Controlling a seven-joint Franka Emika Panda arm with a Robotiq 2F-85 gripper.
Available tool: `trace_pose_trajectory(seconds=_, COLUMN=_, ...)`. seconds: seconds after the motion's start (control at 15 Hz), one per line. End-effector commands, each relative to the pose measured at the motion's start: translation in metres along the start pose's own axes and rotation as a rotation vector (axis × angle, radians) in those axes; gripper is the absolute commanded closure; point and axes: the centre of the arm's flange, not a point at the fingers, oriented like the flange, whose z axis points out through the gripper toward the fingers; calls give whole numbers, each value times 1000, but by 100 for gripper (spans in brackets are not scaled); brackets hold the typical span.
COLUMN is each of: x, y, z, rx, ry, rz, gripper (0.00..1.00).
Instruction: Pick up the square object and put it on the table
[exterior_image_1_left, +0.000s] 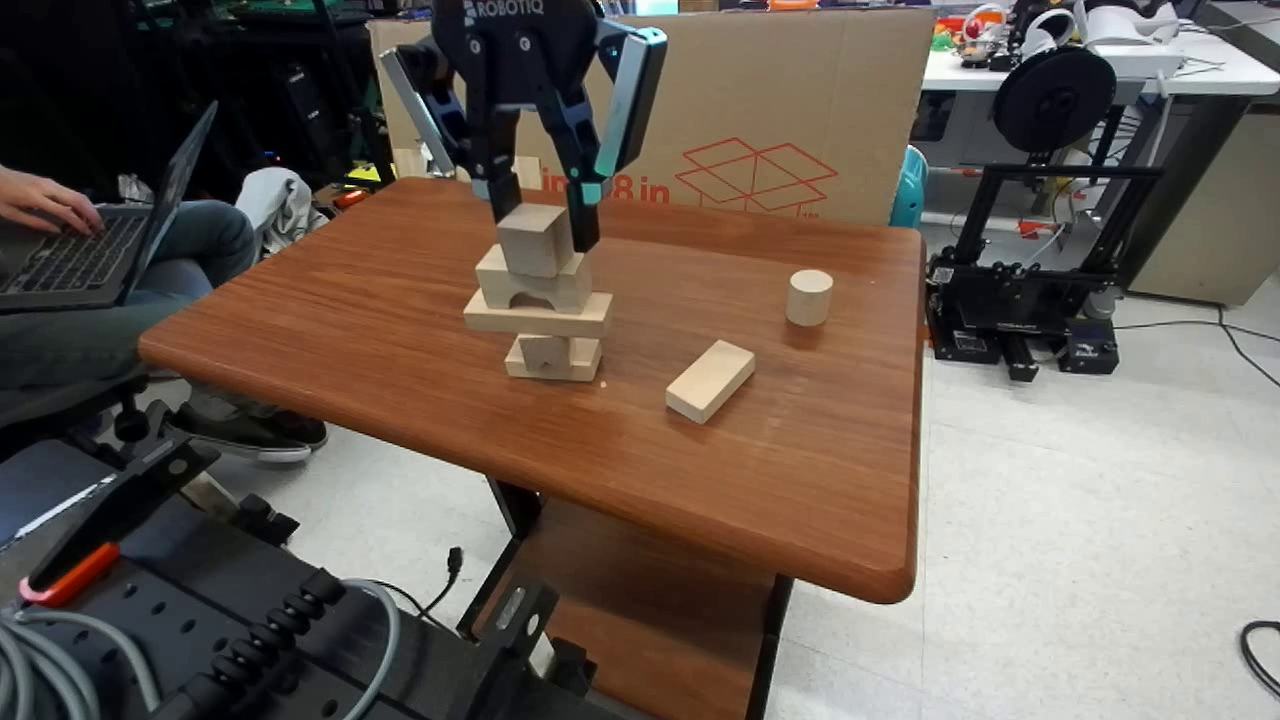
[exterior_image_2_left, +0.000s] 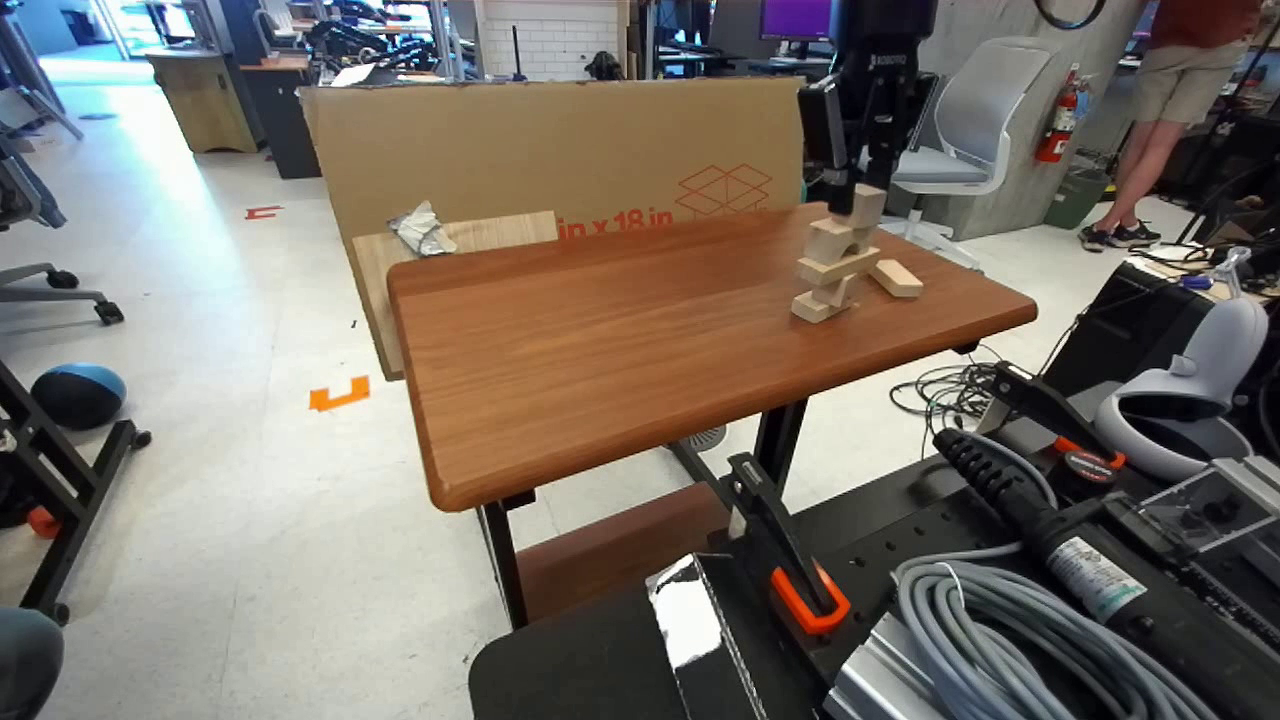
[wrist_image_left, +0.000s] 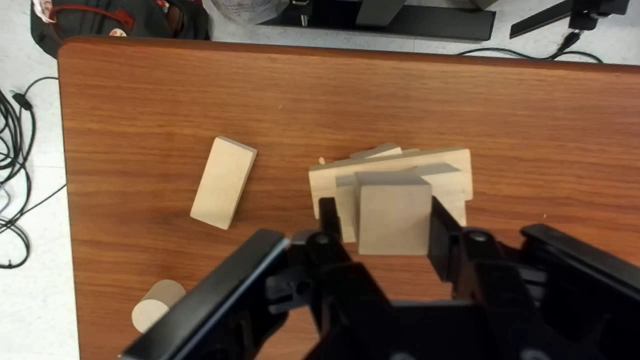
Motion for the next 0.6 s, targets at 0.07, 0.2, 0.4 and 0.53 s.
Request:
trace_pose_trajectory(seconds=0.07, x=5, y=5, z=-4, rx=-27, ry=-7, rz=33, gripper=92)
trace_pose_trajectory(seconds=0.2, x=3, y=3, z=-6, rx=-30, ry=-8, rz=47, gripper=92)
trace_pose_trajectory(seconds=0.4, x=2, y=-7, z=-20, rx=-15, ry=12, rz=29, gripper=92)
trace_pose_trajectory(seconds=0.53, x=3, y=-14, z=-35, rx=-9, ry=33, rz=4, gripper=92)
